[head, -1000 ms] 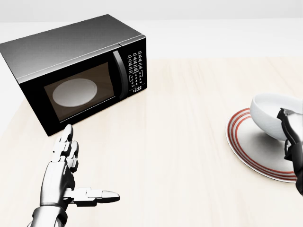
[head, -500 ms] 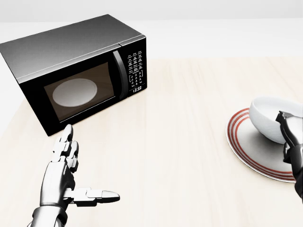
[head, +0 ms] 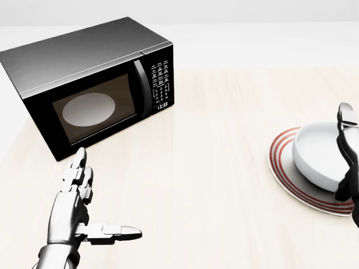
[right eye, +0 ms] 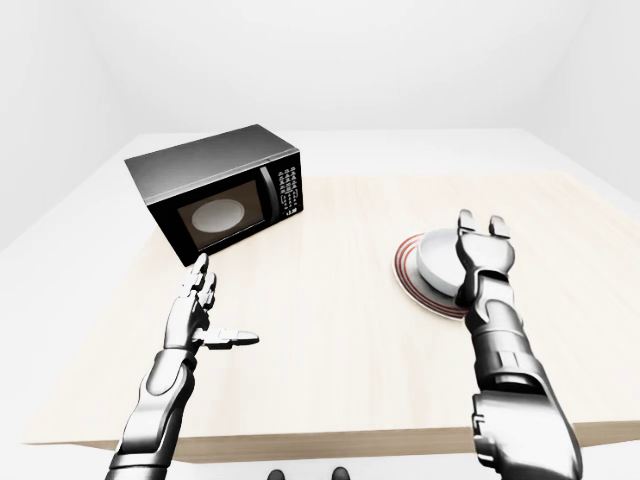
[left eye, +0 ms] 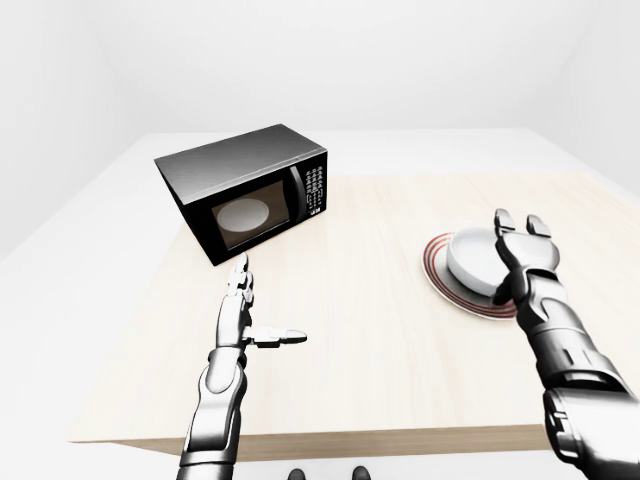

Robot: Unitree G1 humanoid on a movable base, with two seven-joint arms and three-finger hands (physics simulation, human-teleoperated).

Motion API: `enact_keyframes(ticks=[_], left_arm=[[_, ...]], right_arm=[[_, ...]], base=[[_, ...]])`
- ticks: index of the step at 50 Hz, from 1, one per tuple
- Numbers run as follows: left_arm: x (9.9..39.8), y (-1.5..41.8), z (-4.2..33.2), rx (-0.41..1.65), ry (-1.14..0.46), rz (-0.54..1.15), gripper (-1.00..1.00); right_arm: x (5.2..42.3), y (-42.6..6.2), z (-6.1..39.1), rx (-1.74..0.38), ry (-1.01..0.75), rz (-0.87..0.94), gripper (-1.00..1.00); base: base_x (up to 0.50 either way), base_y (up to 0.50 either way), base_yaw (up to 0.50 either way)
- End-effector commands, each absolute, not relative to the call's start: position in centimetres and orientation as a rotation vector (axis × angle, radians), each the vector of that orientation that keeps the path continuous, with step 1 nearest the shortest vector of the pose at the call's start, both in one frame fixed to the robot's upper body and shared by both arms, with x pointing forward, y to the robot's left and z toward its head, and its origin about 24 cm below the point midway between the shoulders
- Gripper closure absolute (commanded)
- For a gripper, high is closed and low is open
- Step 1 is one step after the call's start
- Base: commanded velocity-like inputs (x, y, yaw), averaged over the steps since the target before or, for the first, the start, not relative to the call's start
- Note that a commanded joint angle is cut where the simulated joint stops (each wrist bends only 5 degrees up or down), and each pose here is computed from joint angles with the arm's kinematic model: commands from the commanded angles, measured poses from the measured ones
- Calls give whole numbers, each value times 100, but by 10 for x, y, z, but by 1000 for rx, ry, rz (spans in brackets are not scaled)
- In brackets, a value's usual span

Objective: Pick up the white bowl and put it on the plate.

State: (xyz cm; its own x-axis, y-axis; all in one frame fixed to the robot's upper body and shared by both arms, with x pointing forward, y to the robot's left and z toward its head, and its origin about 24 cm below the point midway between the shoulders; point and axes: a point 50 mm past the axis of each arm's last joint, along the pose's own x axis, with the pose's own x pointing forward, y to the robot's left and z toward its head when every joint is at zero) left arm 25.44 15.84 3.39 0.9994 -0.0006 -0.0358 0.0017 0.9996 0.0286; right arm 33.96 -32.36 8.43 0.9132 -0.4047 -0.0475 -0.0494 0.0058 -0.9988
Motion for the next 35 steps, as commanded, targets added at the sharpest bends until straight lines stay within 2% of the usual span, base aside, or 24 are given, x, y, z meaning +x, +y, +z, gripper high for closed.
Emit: enact_keyframes(ticks=[1,11,22,35], left_arm=[[254,158,34,28,36,-1,-100],[254,158,34,25,37,1,-100],[254,159,34,25,36,1,-100],[255,159,34,25,36,1,-100]], right_arm=[[342,-315,124,-1541,269,-309,-100],[339,-297,215,-1533,72,-363,-100],[322,-286,293,-1533,-99,-440,-100],[268,-254,394,-1569,-392,-530,-100]], base=[[0,0,0],[0,0,0],[0,0,0],[0,0,0]])
